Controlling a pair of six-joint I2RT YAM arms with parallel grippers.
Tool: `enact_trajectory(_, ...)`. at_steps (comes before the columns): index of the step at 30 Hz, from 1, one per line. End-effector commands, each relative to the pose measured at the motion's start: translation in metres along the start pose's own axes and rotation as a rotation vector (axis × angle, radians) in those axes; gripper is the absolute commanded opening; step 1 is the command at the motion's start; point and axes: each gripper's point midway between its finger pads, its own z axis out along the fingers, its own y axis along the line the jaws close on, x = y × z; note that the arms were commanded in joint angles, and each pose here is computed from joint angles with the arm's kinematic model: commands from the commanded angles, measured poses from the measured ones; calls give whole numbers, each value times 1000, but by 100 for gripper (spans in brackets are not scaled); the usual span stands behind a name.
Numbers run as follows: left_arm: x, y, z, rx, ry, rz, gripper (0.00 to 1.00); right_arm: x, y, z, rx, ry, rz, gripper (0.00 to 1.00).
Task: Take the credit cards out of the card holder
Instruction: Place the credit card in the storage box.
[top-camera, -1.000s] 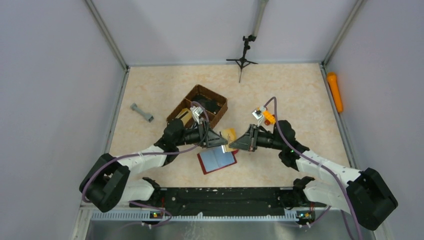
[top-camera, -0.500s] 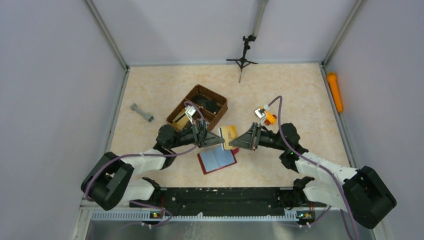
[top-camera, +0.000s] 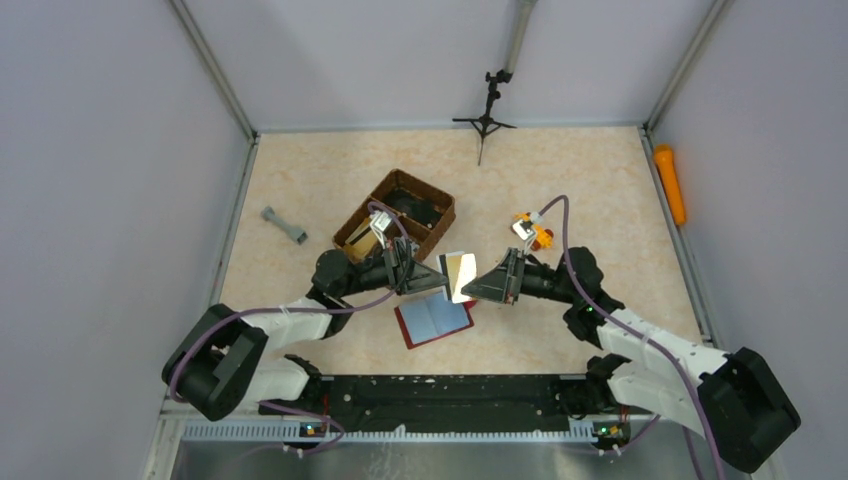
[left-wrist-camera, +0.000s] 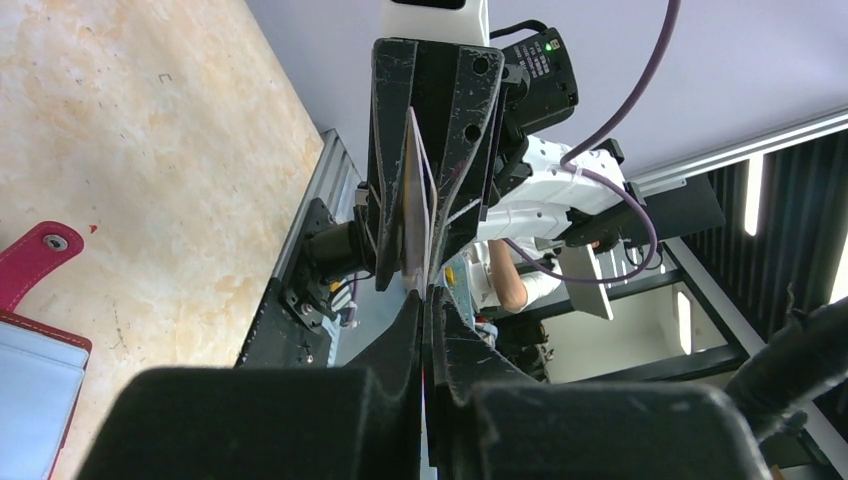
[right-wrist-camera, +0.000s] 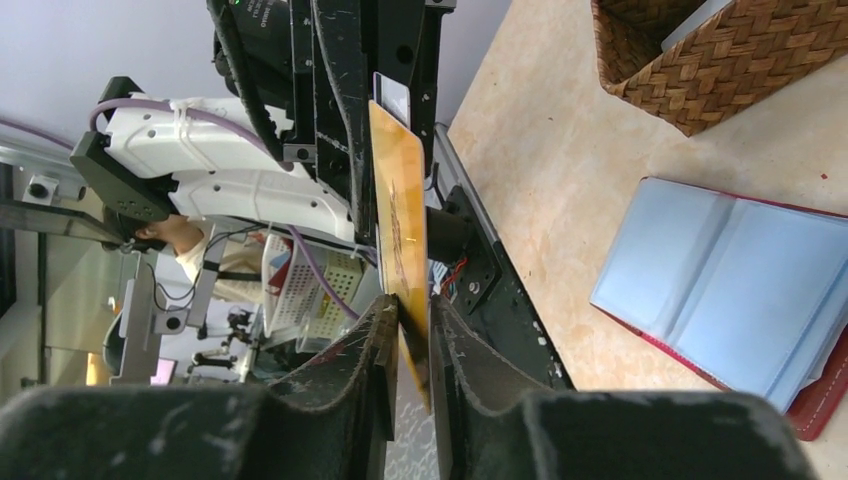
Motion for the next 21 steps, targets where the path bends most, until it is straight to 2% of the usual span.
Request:
enact_trajectory(1,0,-14,-3,55,3,47,0,-16,7,-1,-1,-41,-53,16)
enact_trajectory(15,-18,-6,-30,-47,-47,100,0,-20,4,-7,13,-50,-56,14)
enact_trajectory(17,-22,10,-40,-141,-41,74,0,-21,2,-8,20,-52,-51,14)
enact_trajectory(18,-27,14,-45,-184,-49,110,0,-22,2,-8,21,-50,-56,12)
enact_trajectory(20,-34,37,-58,-373,-55,139,0,-25,0,-10,43,-48,-73,6)
enact_trajectory(21,-43,44,-65,-479,-68,199,0,-27,-2,-10,64,-48,-86,3)
